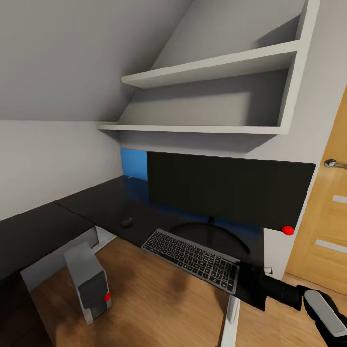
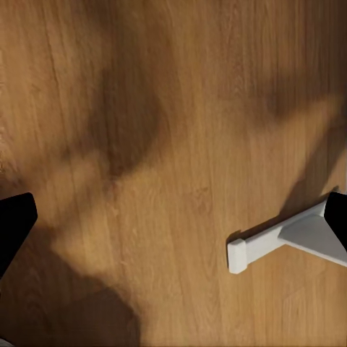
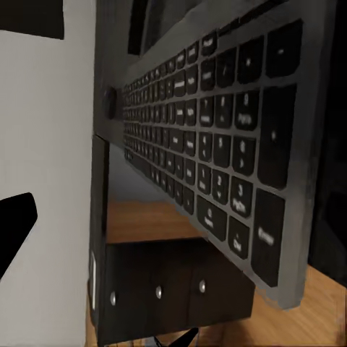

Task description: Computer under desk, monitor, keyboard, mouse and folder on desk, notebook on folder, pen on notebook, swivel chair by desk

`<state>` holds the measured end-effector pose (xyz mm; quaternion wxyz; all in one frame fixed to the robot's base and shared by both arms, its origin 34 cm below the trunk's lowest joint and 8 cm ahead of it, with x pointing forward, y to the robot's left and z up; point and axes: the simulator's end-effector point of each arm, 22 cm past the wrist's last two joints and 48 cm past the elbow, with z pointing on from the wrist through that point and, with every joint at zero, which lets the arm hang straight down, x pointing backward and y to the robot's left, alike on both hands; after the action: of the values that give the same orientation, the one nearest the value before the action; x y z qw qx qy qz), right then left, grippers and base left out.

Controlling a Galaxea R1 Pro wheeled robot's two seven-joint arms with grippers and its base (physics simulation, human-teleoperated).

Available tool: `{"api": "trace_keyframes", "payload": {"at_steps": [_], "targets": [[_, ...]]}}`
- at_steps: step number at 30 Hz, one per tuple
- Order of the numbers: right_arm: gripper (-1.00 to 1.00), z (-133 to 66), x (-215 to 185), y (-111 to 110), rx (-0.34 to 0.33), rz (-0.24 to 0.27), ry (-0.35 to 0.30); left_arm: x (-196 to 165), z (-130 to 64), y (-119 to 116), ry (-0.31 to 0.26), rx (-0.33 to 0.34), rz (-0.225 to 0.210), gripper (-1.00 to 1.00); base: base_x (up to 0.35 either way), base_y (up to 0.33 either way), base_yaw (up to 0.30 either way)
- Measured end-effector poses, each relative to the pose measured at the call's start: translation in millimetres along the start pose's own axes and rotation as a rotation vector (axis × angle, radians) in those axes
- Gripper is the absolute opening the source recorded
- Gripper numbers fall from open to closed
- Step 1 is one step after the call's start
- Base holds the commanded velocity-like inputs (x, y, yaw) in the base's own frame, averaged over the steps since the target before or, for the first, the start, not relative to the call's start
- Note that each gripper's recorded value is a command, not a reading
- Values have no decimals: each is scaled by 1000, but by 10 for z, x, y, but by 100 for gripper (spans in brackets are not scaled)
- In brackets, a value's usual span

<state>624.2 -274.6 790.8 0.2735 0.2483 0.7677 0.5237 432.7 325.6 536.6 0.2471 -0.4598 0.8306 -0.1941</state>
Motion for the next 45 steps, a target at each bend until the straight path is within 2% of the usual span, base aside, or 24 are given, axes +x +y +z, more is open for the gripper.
{"api": "trace_keyframes", "payload": {"at_steps": [3, 8, 16, 23, 29, 32, 37, 38, 40, 41, 42, 43, 45], "targets": [[100, -82, -277, 23, 5, -38, -89, 0, 0, 10, 0, -5, 1, 100, 0, 0, 0], [100, -137, -450, 38, 8, -63, -148, -13, -2, 21, -2, -8, 2, 100, 0, 0, 0], [100, -142, -512, 69, 1, -75, -176, -15, -1, 25, -1, -9, 3, 100, -106, -101, 0], [100, -140, -597, 151, -13, -111, -222, -14, -2, 22, -1, -8, 3, 100, -97, -94, 0], [100, -107, -575, 226, 4, -180, -214, -19, -4, 24, -2, -9, 3, 100, -13, -13, 0], [100, -86, -563, 371, -8, -226, -212, -19, -4, 24, -2, -8, 3, 100, -3, -3, 0], [100, -69, -540, 545, -28, -270, -208, -15, -3, 17, -1, -6, 3, 100, -1, -1, -5], [100, -14, -438, 718, -50, -317, -184, 8, 2, -7, 2, 1, 3, 100, 0, 0, -28], [100, 23, -365, 806, -54, -356, -165, 16, 4, -13, 3, 3, 3, 100, 0, 0, -22], [100, 55, -297, 883, -56, -394, -148, 12, 3, -11, 2, 2, 1, 100, 0, 0, -4], [100, 120, -112, 1078, -27, -550, -112, 28, 6, -30, 4, 9, -8, 100, 0, 0, -3], [100, 129, -80, 1098, -17, -584, -106, 34, 8, -35, 5, 10, -9, 100, 0, 0, -2], [100, 143, -33, 1102, -1, -621, -98, 41, 9, -43, 6, 12, -9, 100, 0, 0, 111]]}}
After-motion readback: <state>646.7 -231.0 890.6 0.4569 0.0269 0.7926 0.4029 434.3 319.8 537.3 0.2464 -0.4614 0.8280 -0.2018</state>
